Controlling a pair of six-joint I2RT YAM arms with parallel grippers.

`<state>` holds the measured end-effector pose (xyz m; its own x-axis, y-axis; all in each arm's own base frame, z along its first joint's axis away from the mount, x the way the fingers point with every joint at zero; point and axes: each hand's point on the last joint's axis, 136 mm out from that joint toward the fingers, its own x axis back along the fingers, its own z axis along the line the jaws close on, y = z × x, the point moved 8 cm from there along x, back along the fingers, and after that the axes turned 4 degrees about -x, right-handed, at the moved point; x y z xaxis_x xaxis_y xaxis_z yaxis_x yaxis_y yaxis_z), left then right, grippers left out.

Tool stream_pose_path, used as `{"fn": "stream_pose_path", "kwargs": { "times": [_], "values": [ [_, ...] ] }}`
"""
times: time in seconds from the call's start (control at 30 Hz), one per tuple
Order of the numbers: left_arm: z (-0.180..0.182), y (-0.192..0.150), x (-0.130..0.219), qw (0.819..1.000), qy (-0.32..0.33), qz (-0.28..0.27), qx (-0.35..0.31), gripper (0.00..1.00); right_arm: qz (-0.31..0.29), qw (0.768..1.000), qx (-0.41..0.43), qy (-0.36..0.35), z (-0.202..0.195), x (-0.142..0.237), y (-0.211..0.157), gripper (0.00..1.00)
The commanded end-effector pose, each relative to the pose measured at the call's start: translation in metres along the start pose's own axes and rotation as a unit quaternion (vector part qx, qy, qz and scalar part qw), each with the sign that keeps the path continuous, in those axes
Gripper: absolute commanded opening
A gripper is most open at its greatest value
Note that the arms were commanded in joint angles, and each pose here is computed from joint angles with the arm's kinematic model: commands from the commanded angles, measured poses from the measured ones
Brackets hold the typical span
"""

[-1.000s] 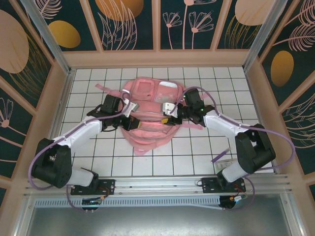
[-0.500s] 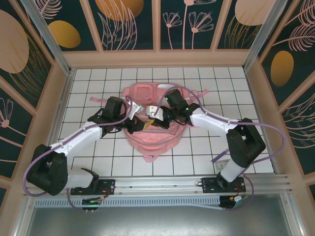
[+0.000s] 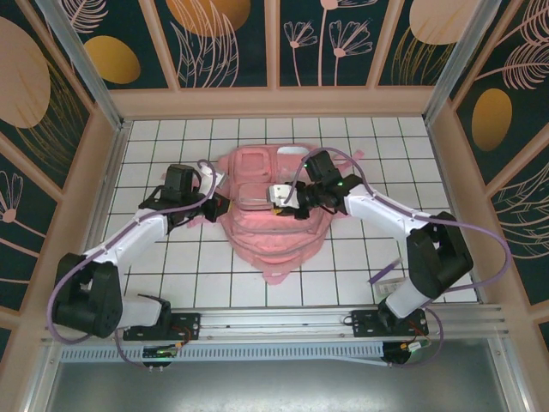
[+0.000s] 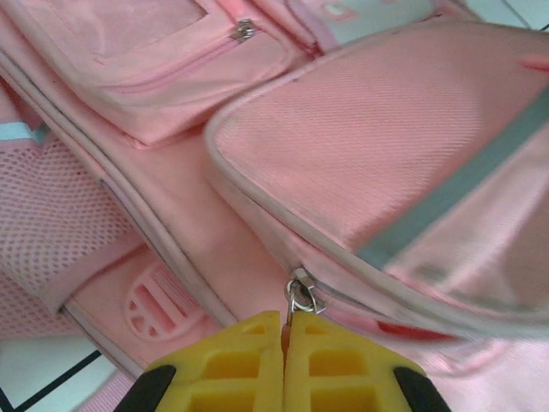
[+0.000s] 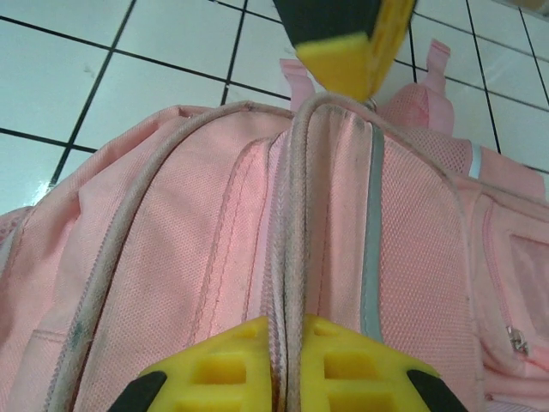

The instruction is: Pack the student bag

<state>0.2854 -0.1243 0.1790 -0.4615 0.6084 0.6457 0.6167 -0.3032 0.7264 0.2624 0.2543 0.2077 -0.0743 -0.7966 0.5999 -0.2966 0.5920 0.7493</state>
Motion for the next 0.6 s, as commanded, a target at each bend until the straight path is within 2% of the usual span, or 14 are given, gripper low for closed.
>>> {"fn": "stream_pose_path", "kwargs": {
  "times": [0.0,0.07,0.1,0.17,0.2,0.27,0.33,0.4,0.47,0.57],
  "values": [
    [0.052,0.006,-0.002,0.988,0.152,-0.006,0.026,0.00,-0.015,0.998,0.005,0.054,0.027,0.016,0.003,0.00],
    [0.053,0.018,-0.011,0.992,0.127,-0.024,0.015,0.00,-0.017,0.998,0.016,0.063,0.032,0.014,0.007,0.00],
    [0.053,0.023,-0.016,0.994,0.104,-0.032,0.005,0.03,-0.017,0.997,0.018,0.068,0.034,0.011,0.008,0.00],
    [0.052,0.030,-0.023,0.996,0.079,-0.041,-0.003,0.28,-0.028,0.997,0.010,0.070,0.033,0.009,0.009,0.00],
    [0.051,0.034,-0.024,0.996,0.070,-0.047,-0.007,0.36,-0.034,0.997,0.006,0.065,0.030,0.008,0.011,0.00],
    [0.047,0.039,-0.019,0.996,0.056,-0.063,-0.025,0.44,-0.037,0.998,-0.015,0.039,0.022,0.007,0.013,0.00],
    [0.031,0.040,-0.007,0.993,0.016,-0.086,-0.085,0.46,-0.033,0.998,-0.047,-0.003,0.007,0.008,0.015,0.00],
    [0.012,0.036,0.006,0.981,-0.031,-0.106,-0.158,0.52,-0.042,0.996,-0.069,-0.025,-0.005,0.013,0.017,0.01],
    [-0.004,0.031,0.020,0.966,-0.061,-0.126,-0.218,0.61,-0.062,0.994,-0.083,-0.040,-0.013,0.020,0.019,0.02],
    [-0.025,0.024,0.034,0.935,-0.098,-0.160,-0.303,0.69,-0.086,0.992,-0.075,-0.046,-0.017,0.029,0.020,0.03]
  ]
}}
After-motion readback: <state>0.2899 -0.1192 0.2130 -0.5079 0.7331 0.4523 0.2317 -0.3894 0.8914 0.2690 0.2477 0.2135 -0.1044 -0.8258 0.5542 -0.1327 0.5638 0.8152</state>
